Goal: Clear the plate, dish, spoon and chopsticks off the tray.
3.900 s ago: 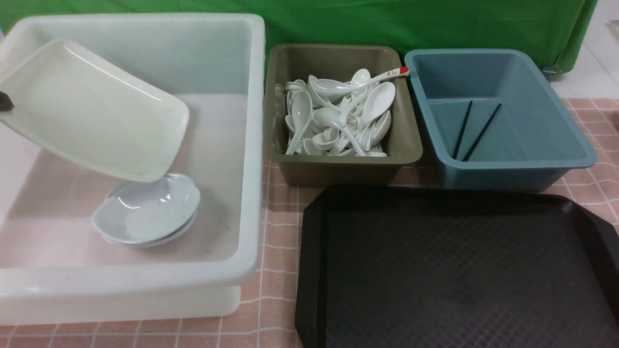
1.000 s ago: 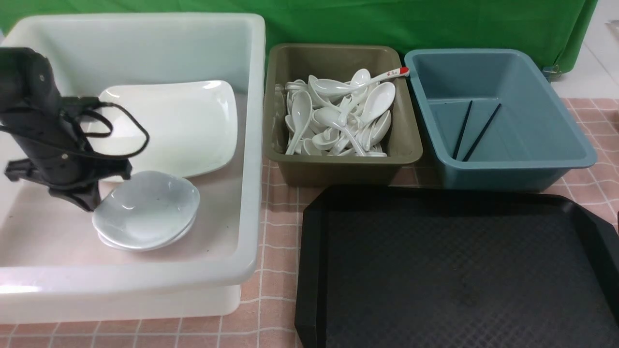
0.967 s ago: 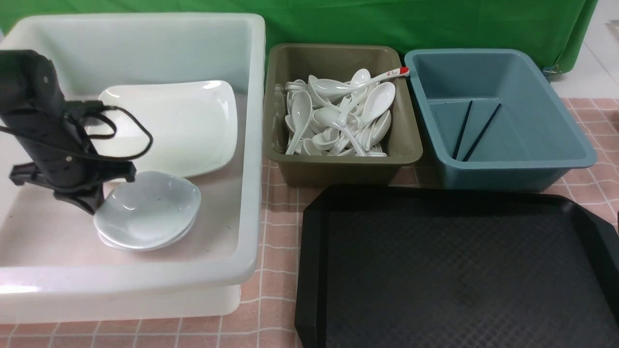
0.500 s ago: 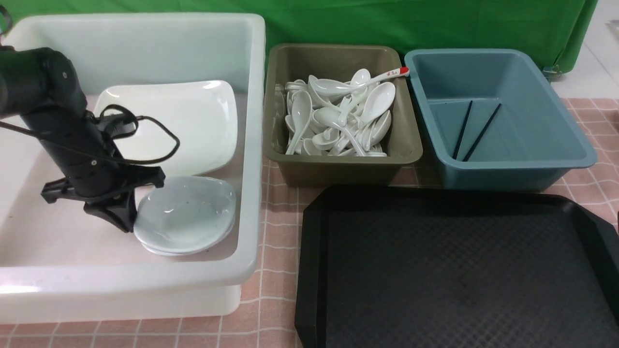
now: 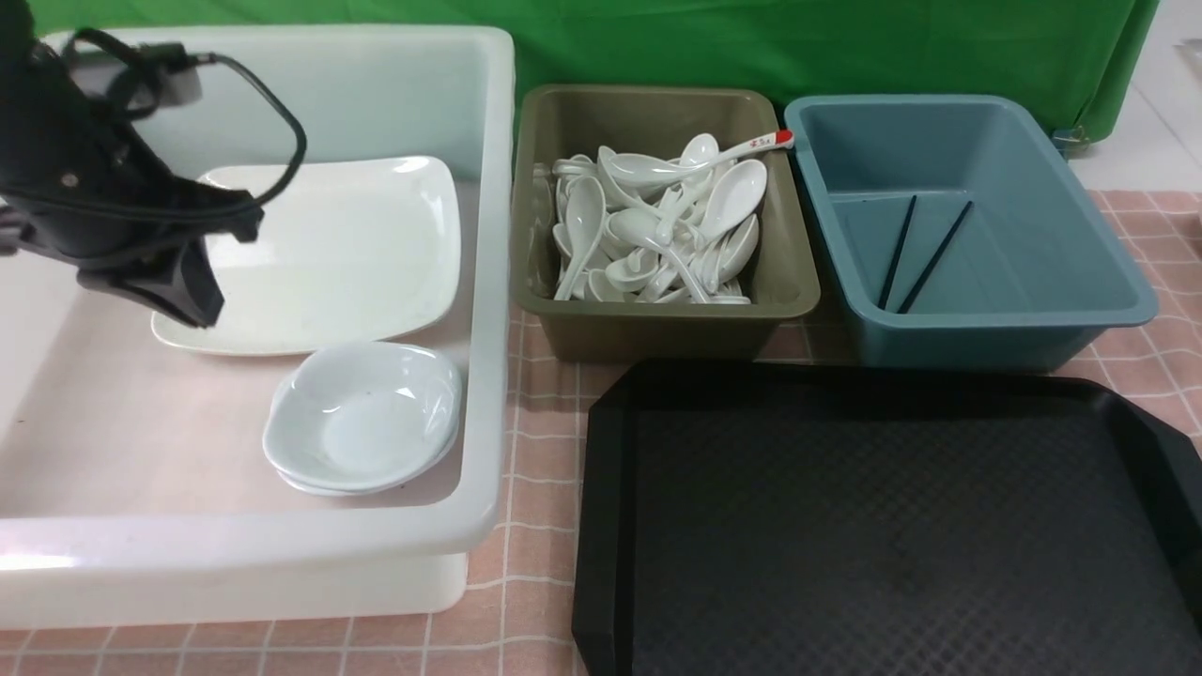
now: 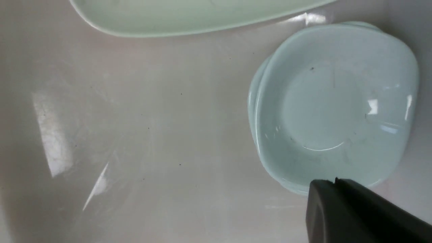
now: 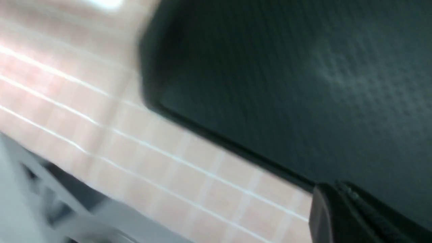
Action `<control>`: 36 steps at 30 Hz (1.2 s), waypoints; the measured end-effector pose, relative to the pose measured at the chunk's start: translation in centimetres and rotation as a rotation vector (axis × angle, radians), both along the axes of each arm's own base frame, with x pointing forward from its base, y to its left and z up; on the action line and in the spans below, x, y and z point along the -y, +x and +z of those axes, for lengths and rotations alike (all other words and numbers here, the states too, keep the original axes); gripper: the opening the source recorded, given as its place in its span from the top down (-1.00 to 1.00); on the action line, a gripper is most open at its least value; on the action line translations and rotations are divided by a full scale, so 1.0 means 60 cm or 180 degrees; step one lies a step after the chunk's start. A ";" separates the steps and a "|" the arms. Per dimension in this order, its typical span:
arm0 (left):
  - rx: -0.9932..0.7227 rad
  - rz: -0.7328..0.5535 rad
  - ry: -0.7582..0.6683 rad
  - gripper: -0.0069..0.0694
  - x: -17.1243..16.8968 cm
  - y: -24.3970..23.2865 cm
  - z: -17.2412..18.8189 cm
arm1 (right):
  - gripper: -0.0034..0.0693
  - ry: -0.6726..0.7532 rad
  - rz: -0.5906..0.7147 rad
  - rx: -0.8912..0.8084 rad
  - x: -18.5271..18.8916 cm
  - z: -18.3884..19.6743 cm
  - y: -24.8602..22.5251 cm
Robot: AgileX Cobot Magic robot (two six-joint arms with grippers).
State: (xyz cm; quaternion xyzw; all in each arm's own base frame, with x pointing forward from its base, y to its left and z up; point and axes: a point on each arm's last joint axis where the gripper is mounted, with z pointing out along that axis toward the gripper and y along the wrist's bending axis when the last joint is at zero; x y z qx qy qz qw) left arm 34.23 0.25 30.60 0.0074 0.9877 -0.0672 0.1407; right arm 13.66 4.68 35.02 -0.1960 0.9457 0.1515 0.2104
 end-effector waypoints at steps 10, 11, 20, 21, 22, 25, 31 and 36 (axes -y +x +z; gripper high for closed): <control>0.0241 -0.0057 0.0032 0.83 0.001 -0.018 0.035 | 0.82 0.0288 -0.0314 0.2002 0.033 -0.037 -0.146; 0.0256 -0.0054 0.0033 0.83 0.001 -0.018 0.036 | 0.82 0.0384 -0.0381 0.2295 0.035 -0.045 -0.147; 0.0364 -0.0036 0.0041 0.83 0.000 -0.013 0.037 | 0.81 0.0771 -0.0775 0.3519 0.048 -0.116 -0.141; 0.0364 -0.0036 0.0041 0.83 0.000 -0.013 0.037 | 0.81 0.0769 -0.0779 0.3518 0.048 -0.119 -0.140; 0.0364 -0.0036 0.0041 0.83 0.000 -0.013 0.037 | 0.81 0.0768 -0.0779 0.3515 0.048 -0.120 -0.140; 0.0364 -0.0036 0.0041 0.83 0.000 -0.013 0.037 | 0.79 0.0748 -0.0768 0.3459 0.047 -0.125 -0.139; 0.0384 -0.0033 0.0042 0.83 0.000 -0.012 0.038 | 0.76 0.0735 -0.0758 0.3421 0.047 -0.127 -0.139; 0.0462 -0.0019 0.0034 0.83 0.000 -0.009 0.039 | 0.70 0.0734 -0.0757 0.3419 0.047 -0.127 -0.139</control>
